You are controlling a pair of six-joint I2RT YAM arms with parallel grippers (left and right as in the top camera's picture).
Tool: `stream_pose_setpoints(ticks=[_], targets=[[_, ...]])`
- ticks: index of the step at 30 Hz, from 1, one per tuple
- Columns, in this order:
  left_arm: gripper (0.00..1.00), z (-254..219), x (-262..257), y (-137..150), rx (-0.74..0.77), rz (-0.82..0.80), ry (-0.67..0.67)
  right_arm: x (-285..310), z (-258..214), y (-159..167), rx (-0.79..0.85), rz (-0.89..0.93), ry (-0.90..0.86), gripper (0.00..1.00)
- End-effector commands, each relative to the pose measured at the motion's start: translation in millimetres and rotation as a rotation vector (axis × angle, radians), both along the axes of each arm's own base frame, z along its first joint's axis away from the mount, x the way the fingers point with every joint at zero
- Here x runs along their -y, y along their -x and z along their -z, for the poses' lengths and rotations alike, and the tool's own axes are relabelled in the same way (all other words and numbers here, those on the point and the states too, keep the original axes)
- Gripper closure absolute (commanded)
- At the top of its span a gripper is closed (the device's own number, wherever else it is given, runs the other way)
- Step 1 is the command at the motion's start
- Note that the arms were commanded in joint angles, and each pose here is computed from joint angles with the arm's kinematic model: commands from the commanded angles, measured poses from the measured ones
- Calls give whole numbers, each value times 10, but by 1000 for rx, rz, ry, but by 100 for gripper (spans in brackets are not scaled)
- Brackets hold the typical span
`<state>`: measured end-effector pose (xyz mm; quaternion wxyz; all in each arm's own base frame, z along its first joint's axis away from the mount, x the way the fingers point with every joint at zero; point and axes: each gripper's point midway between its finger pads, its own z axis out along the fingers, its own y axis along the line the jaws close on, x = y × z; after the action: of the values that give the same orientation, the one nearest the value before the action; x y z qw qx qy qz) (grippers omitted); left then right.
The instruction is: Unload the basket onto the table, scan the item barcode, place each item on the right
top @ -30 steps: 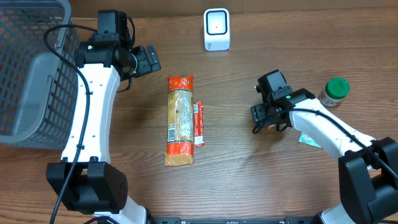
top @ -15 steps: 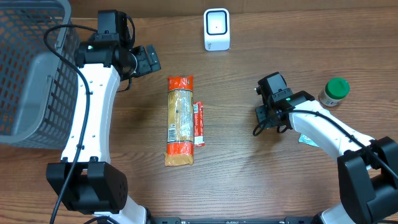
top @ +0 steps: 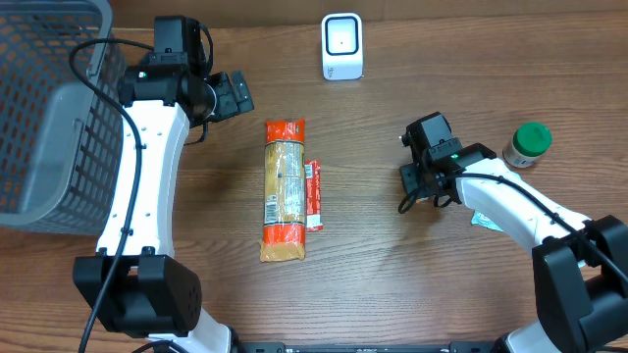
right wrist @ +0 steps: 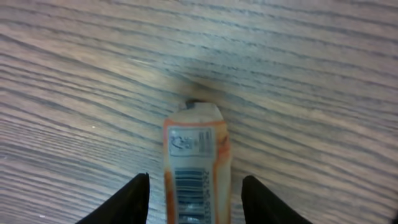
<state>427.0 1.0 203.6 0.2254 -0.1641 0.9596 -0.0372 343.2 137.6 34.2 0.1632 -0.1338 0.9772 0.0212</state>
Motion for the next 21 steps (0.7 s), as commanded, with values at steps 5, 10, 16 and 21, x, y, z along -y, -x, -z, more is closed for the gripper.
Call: stream_pose_setpoints(ticks=[5, 10, 16, 21], targets=[[0, 20, -5, -16, -4, 9, -13, -230, -47, 7, -9, -15, -132, 50], [0, 19, -6, -16, -3, 9, -13, -164, -181, -149, 53, 30, -95, 41], [0, 20, -5, -16, -4, 9, -13, -231, -632, -301, 130, 74, -153, 39], [1, 20, -6, -16, -4, 8, -13, -511, -1021, -251, 146, 51, -326, 25]])
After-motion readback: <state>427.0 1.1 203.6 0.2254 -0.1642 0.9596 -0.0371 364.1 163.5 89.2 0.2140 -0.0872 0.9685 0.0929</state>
